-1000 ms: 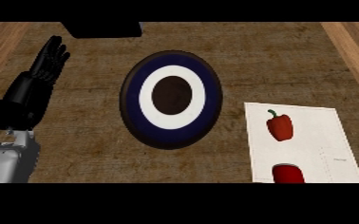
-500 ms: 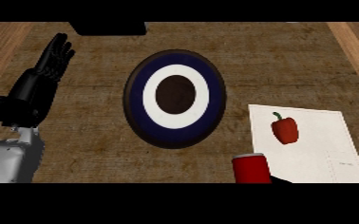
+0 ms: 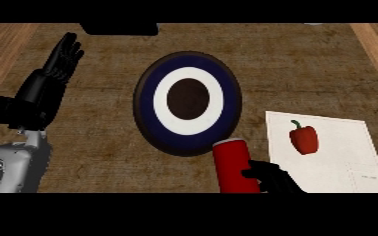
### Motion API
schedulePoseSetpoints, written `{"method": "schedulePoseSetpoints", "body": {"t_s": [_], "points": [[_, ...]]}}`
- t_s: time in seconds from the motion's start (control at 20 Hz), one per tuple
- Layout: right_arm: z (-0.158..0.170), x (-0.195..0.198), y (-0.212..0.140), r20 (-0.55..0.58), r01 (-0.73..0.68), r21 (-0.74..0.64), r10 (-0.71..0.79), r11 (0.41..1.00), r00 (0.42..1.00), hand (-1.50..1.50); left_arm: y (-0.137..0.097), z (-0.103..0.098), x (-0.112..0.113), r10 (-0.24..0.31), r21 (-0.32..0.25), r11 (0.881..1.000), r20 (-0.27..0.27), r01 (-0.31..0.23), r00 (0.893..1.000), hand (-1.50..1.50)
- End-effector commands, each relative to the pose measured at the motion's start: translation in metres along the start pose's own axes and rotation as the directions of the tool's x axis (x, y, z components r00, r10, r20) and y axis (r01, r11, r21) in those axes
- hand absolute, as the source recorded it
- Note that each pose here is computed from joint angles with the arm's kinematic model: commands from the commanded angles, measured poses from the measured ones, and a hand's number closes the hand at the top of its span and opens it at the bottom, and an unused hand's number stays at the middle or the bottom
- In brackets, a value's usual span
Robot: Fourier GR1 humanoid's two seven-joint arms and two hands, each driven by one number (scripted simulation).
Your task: Pick the can from the placemat and place it in the plate
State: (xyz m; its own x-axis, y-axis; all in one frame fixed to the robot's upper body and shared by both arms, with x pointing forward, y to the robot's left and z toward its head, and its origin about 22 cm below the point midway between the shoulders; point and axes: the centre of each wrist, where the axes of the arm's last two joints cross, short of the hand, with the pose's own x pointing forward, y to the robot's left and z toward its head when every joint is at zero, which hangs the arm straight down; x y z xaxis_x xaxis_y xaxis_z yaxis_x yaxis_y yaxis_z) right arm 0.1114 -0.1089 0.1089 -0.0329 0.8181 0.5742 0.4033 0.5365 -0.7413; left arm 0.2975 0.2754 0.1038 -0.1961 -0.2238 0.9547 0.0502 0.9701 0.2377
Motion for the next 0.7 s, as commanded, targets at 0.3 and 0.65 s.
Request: {"method": "schedulePoseSetpoints", "body": {"t_s": [0.3,0.65], "points": [[-0.091,0.056,0.062,-0.108,0.076,-0.015,-0.077,0.997,0.991,1.5,0.003,-0.007,0.0,0.015,-0.004,1.0,-0.015,-0.015,1.0,0.0],[-0.155,0.056,0.118,-0.162,-0.009,0.032,0.015,0.999,0.987,1.5,-0.01,-0.011,0.008,0.009,-0.01,1.0,0.013,-0.009,1.0,0.0]]}}
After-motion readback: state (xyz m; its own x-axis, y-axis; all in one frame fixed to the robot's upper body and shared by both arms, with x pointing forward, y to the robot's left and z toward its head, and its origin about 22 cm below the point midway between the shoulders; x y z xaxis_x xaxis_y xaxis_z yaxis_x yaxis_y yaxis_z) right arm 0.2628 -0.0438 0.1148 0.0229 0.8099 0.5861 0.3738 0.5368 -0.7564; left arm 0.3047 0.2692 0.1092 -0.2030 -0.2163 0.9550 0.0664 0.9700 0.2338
